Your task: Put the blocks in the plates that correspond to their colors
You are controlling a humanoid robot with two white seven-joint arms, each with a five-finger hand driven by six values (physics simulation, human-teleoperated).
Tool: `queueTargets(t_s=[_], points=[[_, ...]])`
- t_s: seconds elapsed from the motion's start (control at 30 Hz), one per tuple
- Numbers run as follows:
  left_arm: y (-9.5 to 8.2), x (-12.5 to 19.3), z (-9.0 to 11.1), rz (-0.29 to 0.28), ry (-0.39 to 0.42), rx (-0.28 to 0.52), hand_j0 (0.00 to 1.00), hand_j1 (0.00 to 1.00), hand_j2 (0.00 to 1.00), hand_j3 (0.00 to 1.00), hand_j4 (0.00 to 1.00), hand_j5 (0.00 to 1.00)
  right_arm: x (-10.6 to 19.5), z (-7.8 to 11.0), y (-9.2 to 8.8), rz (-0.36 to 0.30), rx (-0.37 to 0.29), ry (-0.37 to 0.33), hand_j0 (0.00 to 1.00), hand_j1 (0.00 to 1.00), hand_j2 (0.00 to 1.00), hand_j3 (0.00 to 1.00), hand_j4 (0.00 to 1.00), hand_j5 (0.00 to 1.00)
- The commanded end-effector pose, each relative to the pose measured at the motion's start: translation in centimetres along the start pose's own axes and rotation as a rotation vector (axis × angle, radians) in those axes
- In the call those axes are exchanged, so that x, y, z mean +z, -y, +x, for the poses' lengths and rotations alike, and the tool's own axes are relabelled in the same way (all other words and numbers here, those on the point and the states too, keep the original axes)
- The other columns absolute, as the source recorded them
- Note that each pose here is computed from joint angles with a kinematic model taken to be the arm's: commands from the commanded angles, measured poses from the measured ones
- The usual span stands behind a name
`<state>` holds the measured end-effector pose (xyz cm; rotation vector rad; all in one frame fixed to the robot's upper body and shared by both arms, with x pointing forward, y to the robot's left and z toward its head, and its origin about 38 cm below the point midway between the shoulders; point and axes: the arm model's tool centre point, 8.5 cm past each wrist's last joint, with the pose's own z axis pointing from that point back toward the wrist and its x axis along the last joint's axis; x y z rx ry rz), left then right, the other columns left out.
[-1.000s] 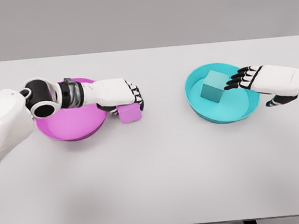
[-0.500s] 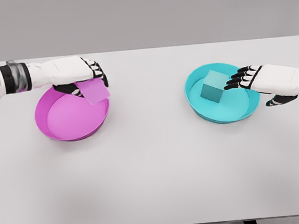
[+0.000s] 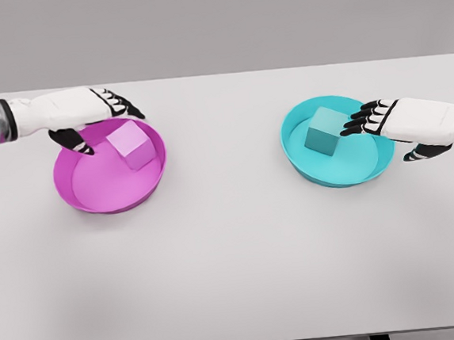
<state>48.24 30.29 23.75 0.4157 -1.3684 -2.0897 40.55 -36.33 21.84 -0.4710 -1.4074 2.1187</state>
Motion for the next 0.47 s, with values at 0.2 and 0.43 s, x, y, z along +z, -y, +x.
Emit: queueTargets(t_s=[0.2, 0.43], points=[[3.5, 7.5, -9.0, 0.051, -0.296, 0.238, 1.00, 1.00, 1.00, 1.00, 1.00, 1.00, 0.0, 0.0, 0.1, -0.005, -0.004, -0.001, 1.00, 1.00, 1.00, 1.00, 1.00, 1.00], [4.3, 7.7, -9.1, 0.035, -0.306, 0.252, 1.00, 1.00, 1.00, 1.00, 1.00, 1.00, 0.0, 0.0, 0.1, -0.005, -0.004, -0.001, 1.00, 1.00, 1.00, 1.00, 1.00, 1.00]])
